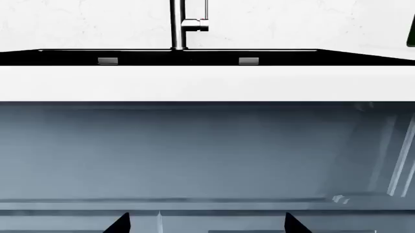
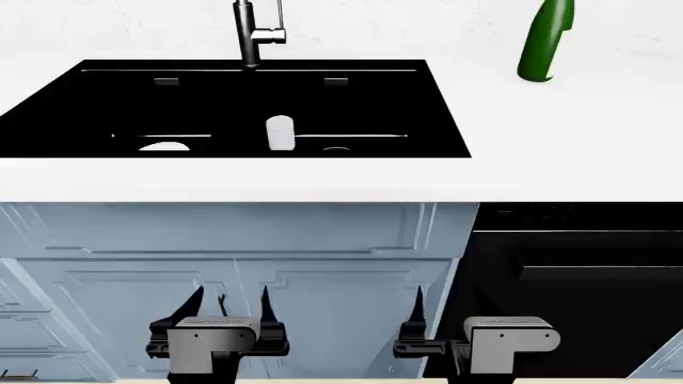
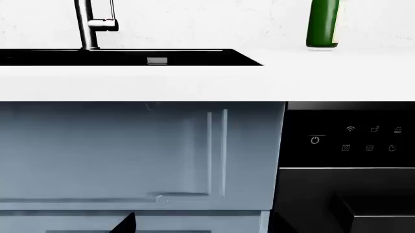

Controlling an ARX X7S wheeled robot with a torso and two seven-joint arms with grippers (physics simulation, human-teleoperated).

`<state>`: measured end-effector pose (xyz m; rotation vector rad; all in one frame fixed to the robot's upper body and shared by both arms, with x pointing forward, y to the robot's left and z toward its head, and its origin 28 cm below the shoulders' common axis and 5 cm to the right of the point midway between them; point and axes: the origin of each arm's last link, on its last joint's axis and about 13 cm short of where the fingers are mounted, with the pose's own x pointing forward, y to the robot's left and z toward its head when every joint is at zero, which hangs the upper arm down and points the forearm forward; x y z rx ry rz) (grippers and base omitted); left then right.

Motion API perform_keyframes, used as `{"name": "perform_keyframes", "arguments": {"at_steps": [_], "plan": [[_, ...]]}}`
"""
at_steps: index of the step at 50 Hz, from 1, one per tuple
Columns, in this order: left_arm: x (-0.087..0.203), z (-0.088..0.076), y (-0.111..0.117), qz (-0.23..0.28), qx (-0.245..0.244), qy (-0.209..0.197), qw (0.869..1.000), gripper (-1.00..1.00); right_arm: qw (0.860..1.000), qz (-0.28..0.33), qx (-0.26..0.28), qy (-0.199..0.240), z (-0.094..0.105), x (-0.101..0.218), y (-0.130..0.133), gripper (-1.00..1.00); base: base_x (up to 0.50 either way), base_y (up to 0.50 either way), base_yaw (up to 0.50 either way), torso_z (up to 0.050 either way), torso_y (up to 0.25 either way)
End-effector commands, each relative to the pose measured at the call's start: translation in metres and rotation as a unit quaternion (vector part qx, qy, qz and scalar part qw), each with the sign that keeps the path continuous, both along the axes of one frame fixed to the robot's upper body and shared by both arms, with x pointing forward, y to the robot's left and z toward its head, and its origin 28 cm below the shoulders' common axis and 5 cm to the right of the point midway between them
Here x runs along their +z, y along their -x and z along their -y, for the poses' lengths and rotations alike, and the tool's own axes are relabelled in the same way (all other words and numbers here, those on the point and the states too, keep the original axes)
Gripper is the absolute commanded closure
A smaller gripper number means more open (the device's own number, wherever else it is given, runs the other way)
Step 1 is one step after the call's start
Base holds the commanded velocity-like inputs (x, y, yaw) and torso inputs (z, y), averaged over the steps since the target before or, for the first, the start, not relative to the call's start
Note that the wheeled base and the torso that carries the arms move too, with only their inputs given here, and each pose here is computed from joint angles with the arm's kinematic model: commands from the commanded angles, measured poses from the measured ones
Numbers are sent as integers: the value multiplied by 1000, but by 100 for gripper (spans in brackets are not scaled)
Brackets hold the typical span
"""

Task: Pick the cup and bowl from the sink and place them on the counter for drying.

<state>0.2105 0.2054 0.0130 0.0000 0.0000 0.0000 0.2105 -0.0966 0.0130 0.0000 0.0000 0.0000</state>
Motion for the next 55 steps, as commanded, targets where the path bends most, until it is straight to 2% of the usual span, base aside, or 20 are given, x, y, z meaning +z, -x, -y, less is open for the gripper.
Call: {"name": "perform_keyframes", "arguments": {"at_steps": [1,8,15,21,35,40,55], "plan": [[0,-1,1,0,0,2,1000,-100,1000,-2,-2,-3,0,0,0,-100,0,0,0,0,0],[-1,-1,0,-1,-2,-12,1000,-100,1000,-3,-5,0,0,-1,-1,-100,0,0,0,0,0],[-1,0,-3,-4,2,16,1000,-100,1000,0,-5,-3,0,0,-2,-100,0,0,0,0,0],[-1,2,-6,-6,2,5,1000,-100,1000,7,-2,8,0,1,-2,-100,0,32,0,0,0],[-4,-2,-2,-11,3,5,1000,-100,1000,8,-1,5,0,1,-3,-100,0,500,0,0,0],[-4,-2,-2,-16,4,17,1000,-100,1000,11,1,10,-1,1,-3,-100,0,500,0,0,0],[-5,-2,-3,-28,6,7,1000,-100,1000,12,1,4,0,1,-3,-100,0,500,0,0,0]]}}
